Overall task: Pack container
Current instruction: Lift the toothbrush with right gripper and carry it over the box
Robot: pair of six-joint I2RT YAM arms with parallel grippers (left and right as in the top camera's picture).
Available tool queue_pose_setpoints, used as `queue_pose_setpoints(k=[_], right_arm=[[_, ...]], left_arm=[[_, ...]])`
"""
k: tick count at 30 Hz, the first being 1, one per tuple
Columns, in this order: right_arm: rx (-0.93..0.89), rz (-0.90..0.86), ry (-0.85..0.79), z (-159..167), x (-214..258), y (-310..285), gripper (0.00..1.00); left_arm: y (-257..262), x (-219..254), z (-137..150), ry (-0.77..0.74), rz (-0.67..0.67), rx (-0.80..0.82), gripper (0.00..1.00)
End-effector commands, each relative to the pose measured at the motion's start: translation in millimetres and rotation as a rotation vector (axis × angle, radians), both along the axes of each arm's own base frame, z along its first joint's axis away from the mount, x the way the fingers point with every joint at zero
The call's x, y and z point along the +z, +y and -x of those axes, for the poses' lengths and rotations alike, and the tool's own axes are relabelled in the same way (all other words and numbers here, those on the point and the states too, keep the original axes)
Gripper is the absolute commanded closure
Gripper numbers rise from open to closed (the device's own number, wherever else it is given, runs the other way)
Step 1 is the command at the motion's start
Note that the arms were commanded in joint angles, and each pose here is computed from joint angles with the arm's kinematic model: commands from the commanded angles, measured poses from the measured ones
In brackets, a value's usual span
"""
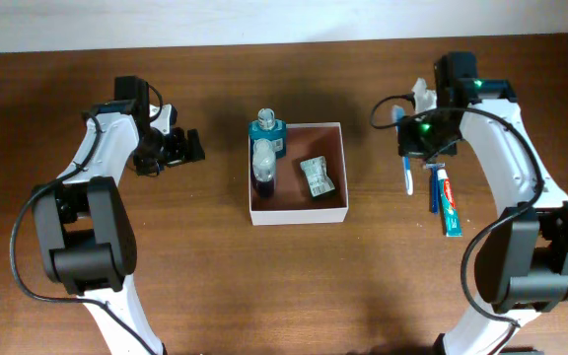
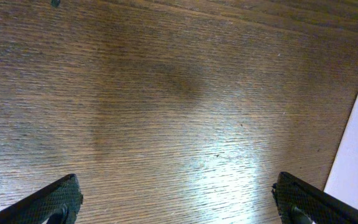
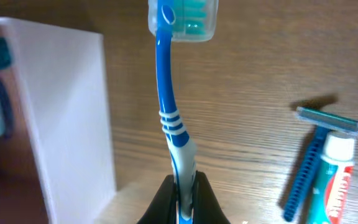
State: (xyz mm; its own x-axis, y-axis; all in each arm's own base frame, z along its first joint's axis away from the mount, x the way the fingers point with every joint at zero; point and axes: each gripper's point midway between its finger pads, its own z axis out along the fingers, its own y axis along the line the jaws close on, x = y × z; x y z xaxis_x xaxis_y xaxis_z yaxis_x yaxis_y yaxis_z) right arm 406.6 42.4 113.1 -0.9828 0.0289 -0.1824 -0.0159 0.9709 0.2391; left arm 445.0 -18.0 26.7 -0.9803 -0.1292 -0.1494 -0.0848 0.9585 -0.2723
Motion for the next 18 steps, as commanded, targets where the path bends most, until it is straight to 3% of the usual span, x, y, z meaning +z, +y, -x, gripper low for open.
queue_pose_setpoints(k=[1, 14, 18], right_arm=[[0.041, -0.040, -0.053, -3, 25, 34, 0.96], [0.186, -0.033, -0.083, 19, 40, 118, 0.96], [0.153, 0.027, -0.092, 20, 37, 124, 0.96]], left_arm=[[1, 1, 0, -0.006, -0.006, -0.009, 0.01], [1, 1, 0, -0.006, -0.006, -0.009, 0.01], [1, 1, 0, -0.006, -0.006, -0.009, 0.00]])
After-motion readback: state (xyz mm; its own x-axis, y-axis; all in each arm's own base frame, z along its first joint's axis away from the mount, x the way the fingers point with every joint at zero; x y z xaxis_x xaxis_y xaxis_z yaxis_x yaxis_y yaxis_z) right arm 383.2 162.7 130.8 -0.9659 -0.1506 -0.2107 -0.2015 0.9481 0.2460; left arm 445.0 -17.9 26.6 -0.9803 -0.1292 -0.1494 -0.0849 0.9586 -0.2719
